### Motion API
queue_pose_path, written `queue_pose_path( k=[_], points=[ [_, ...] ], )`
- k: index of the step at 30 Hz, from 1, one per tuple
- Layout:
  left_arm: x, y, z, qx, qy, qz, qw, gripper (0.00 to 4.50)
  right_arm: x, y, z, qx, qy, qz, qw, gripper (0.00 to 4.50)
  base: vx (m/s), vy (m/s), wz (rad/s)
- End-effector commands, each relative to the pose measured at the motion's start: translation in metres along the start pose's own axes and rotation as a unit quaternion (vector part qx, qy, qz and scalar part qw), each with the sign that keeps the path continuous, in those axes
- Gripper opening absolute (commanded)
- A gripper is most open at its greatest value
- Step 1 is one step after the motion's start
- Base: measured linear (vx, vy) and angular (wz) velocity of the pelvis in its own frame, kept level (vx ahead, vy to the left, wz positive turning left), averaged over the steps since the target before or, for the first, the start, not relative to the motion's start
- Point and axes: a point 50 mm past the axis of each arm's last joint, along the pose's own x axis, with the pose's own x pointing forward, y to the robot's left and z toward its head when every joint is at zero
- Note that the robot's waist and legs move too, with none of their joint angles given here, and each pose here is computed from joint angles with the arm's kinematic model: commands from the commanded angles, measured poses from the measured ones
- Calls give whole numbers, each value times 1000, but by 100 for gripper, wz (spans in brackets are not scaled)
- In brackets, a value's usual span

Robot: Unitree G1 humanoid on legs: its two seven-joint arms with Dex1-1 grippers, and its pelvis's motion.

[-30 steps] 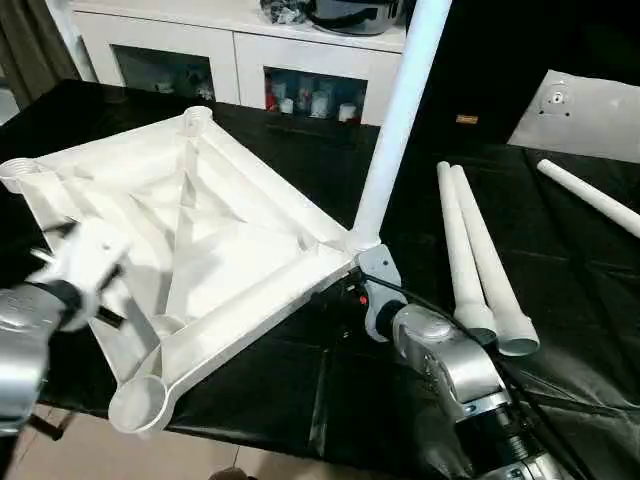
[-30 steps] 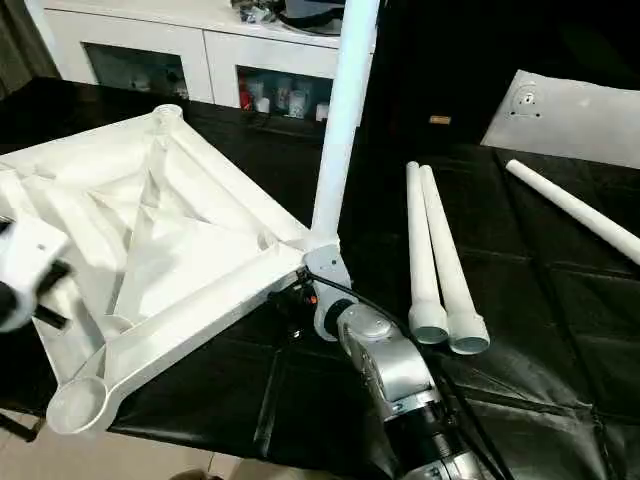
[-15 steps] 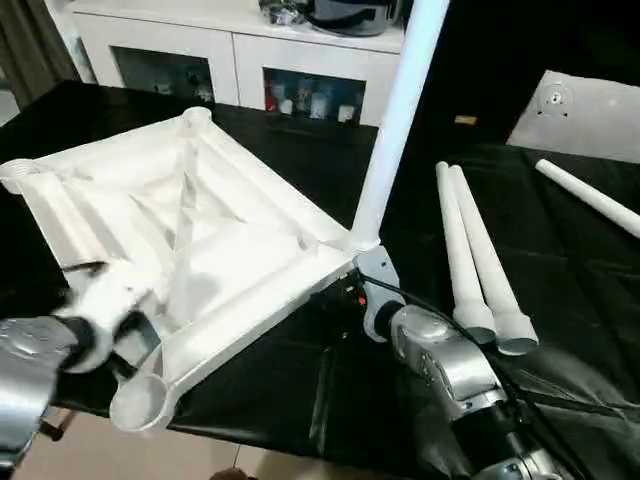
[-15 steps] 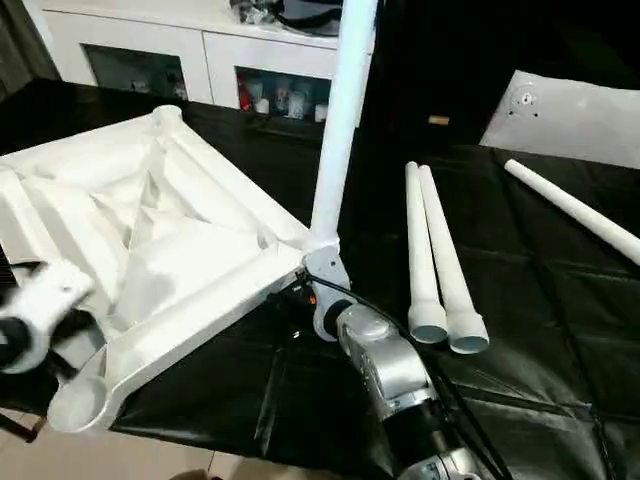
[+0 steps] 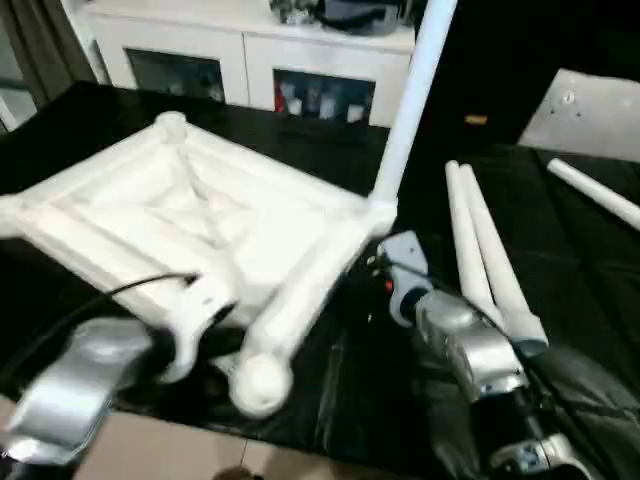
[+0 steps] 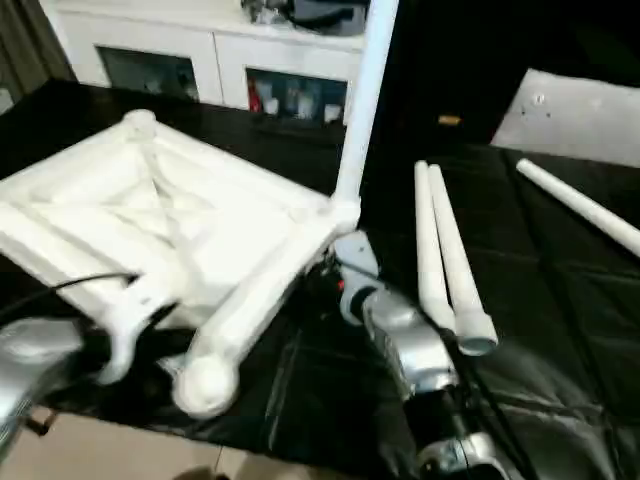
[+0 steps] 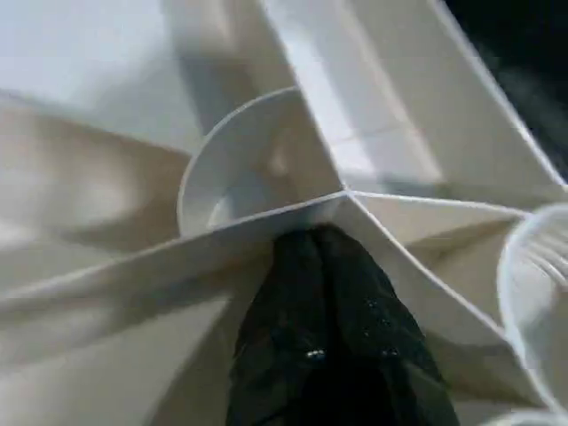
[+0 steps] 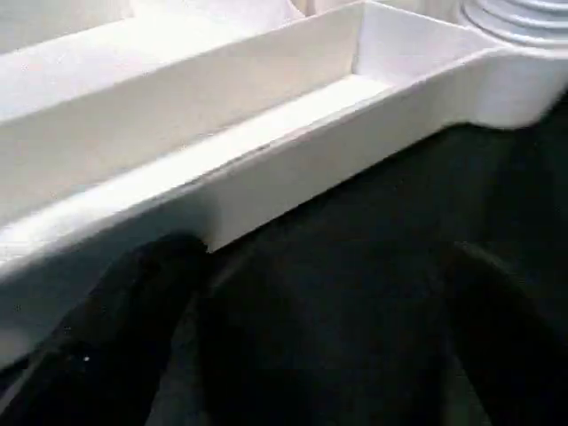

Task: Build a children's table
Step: Rotate table base

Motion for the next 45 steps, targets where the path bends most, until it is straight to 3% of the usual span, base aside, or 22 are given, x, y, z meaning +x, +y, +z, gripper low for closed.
queue_pose_path(
  k=[1, 9, 13, 14, 15, 17, 18, 21, 23, 31, 34, 37, 38, 45],
  points=[
    [24, -13, 29, 33, -64, -55, 996, 1, -1, 0, 13, -1, -23, 3, 1000, 450, 0, 0, 0],
    [42, -6, 55, 52, -103, -21, 993, 1, -10, -19, 32, 1, -47, -56, 997, 450, 0, 0, 0],
    [38, -4, 59, 49, -122, -5, 991, 1, -17, -37, 55, 15, -68, -118, 991, 450, 0, 0, 0],
    [38, -4, 59, 47, -123, -6, 991, 33, -17, -37, 56, 16, -68, -119, 990, 450, 0, 0, 0],
    [38, -4, 59, 48, -122, -6, 991, 33, -17, -38, 57, 16, -68, -120, 990, 450, 0, 0, 0],
    [25, -6, 55, 67, -119, -10, 991, 33, -19, -48, 65, 20, -46, -151, 987, 450, 0, 0, 0],
    [16, -8, 53, 83, -117, -16, 990, 52, -19, -54, 65, 26, -8, -167, 986, 450, 0, 0, 0],
    [3, -14, 50, 104, -117, -29, 987, 76, -20, -65, 63, 49, 35, -194, 979, 450, 0, 0, 0],
    [0, -16, 50, 107, -118, -31, 987, 108, -19, -69, 63, 60, 38, -206, 976, 450, 0, 0, 0],
    [-4, -23, 51, 110, -117, -43, 986, 160, -21, -83, 53, 78, 82, -256, 960, 450, 0, 0, 0],
    [-3, -24, 52, 106, -119, -45, 986, 196, -24, -91, 48, 85, 97, -291, 948, 450, 0, 0, 0],
    [-3, -23, 51, 109, -113, -41, 987, 207, -25, -92, 43, 93, 107, -290, 946, 450, 0, 0, 0],
    [-3, -23, 50, 110, -112, -40, 987, 232, -26, -92, 42, 95, 109, -290, 946, 450, 0, 0, 0],
    [-4, -23, 49, 112, -105, -38, 987, 289, -27, -83, 25, 172, 145, -247, 943, 450, 0, 0, 0]
  ],
)
